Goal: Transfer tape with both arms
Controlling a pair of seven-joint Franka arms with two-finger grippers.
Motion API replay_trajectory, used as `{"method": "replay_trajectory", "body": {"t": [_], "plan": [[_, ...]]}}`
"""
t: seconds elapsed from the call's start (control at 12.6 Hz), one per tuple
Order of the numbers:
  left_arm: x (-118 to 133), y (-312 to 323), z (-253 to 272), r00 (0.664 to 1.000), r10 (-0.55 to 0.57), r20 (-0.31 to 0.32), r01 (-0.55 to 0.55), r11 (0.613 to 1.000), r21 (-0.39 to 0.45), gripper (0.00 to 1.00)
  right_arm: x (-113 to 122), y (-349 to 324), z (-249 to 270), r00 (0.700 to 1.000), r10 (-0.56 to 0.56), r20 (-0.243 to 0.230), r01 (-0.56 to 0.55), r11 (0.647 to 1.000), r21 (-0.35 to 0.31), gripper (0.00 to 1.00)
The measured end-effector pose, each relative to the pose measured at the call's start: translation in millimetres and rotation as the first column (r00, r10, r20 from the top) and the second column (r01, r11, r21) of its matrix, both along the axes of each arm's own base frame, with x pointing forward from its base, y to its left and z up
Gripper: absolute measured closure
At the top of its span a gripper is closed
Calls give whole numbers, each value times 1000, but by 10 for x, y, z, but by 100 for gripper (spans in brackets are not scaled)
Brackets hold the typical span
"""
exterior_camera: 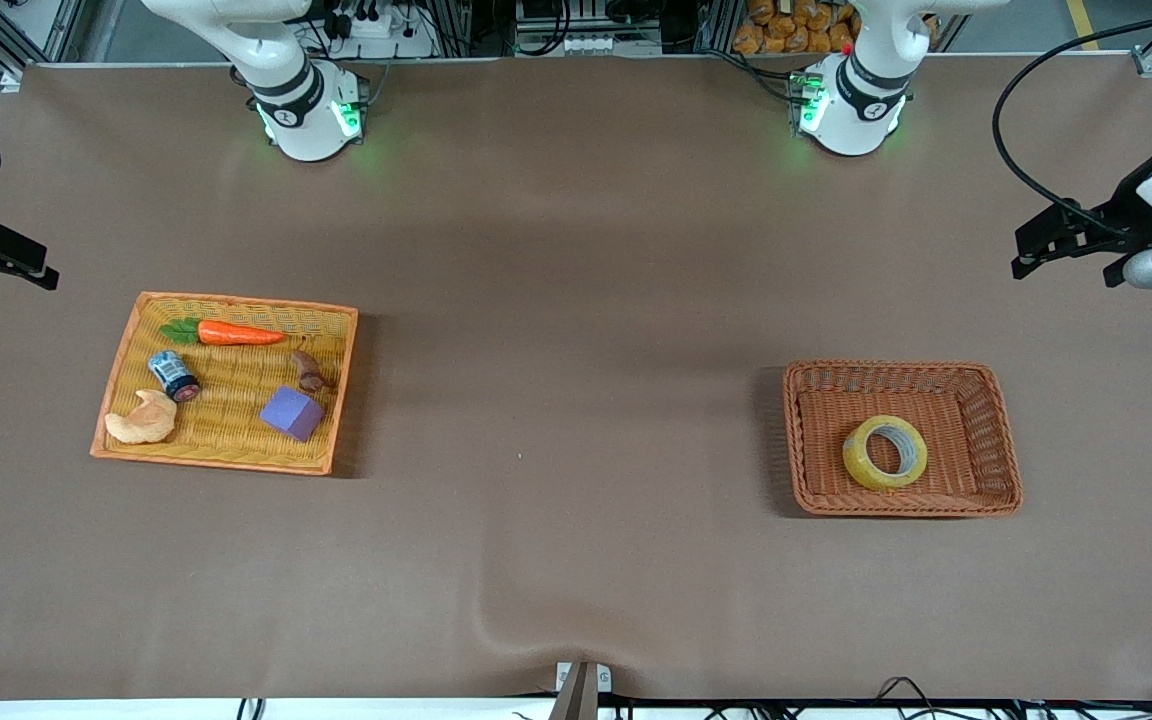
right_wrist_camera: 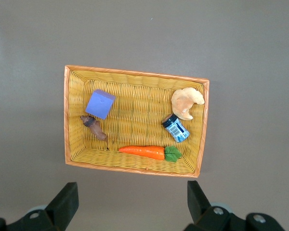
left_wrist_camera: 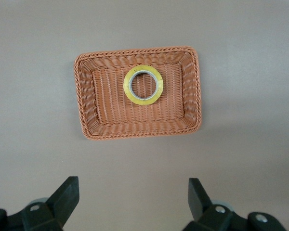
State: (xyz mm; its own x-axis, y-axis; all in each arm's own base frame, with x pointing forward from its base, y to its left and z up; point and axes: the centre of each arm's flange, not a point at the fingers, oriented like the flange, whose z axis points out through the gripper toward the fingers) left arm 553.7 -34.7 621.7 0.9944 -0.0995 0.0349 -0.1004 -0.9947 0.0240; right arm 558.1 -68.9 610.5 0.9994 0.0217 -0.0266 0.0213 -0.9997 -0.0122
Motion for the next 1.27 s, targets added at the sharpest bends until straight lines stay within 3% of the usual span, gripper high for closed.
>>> {"method": "replay_trajectory", "body": {"t": [1.27], "plan": [[-37,5,-44,999,3,-34,-3,1000,5,0,0,0,0,1000,0,0,0,1000,0,0]]}}
